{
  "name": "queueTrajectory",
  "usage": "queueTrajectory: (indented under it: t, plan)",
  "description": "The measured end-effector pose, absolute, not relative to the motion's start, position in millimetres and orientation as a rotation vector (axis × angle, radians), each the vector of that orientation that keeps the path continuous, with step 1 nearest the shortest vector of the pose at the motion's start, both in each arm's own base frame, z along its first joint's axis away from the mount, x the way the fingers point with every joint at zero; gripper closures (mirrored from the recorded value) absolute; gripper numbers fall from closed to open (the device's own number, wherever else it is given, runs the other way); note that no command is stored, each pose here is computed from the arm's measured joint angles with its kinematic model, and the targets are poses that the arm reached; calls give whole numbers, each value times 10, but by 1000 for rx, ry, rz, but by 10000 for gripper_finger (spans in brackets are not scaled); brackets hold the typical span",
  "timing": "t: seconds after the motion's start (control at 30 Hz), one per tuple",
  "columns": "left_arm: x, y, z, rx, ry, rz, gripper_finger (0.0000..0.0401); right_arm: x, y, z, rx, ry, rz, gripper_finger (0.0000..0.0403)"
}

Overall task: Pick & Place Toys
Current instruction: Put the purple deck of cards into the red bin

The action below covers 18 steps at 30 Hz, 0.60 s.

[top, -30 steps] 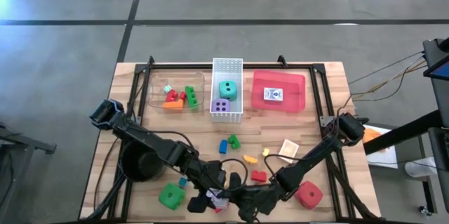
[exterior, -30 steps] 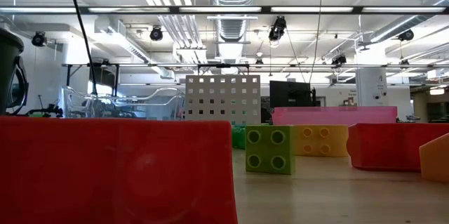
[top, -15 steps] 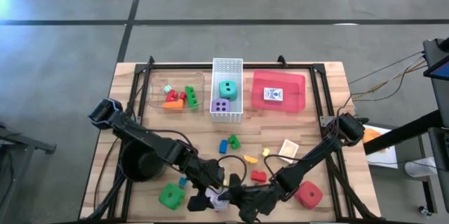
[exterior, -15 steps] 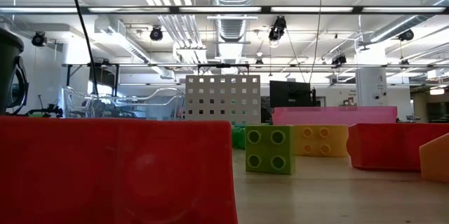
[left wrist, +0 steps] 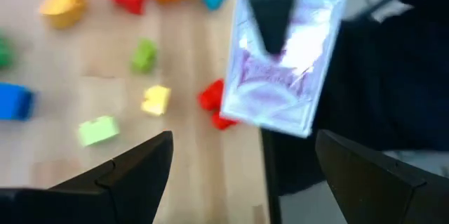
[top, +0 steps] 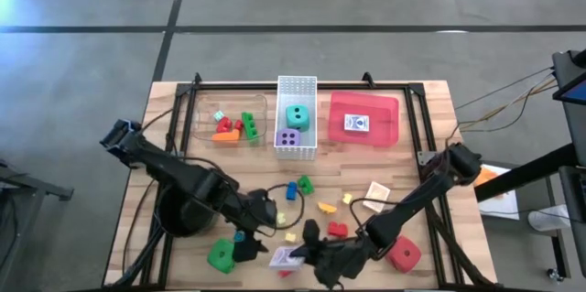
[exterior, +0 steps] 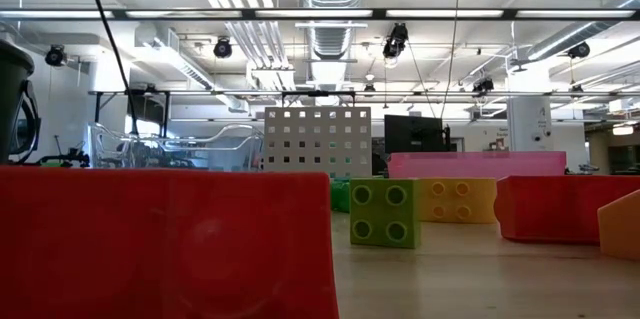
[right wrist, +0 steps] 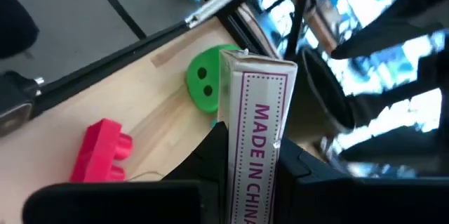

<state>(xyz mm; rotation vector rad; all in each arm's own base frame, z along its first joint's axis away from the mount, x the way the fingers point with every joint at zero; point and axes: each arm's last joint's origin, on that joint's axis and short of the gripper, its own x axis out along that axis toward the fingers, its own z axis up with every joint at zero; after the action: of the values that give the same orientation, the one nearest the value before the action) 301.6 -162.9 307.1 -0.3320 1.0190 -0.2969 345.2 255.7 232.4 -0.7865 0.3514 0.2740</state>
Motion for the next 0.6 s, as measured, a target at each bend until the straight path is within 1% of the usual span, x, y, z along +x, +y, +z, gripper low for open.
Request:
queueTrajectory:
  t: [0.1, 0.2, 0.4, 0.5, 0.6]
  plan:
    - [2939, -1562, 3158, -331, 992, -210, 51, 3364, 2448, 2482, -691, 396, 232, 360]
    - [2885, -1514, 3237, -314, 953, -163, 51, 3251, 2288, 2606, -627, 451, 131, 360]
    - [2815, -1464, 3340, -308, 911, -141, 50, 2983, 1856, 2830, -420, 581, -24, 360]
    - [2810, -1433, 3351, -302, 902, -114, 50, 2868, 1622, 2923, -306, 593, -95, 360]
    - [2812, -1422, 3349, -318, 905, -98, 50, 2762, 1409, 2943, -247, 597, -158, 360]
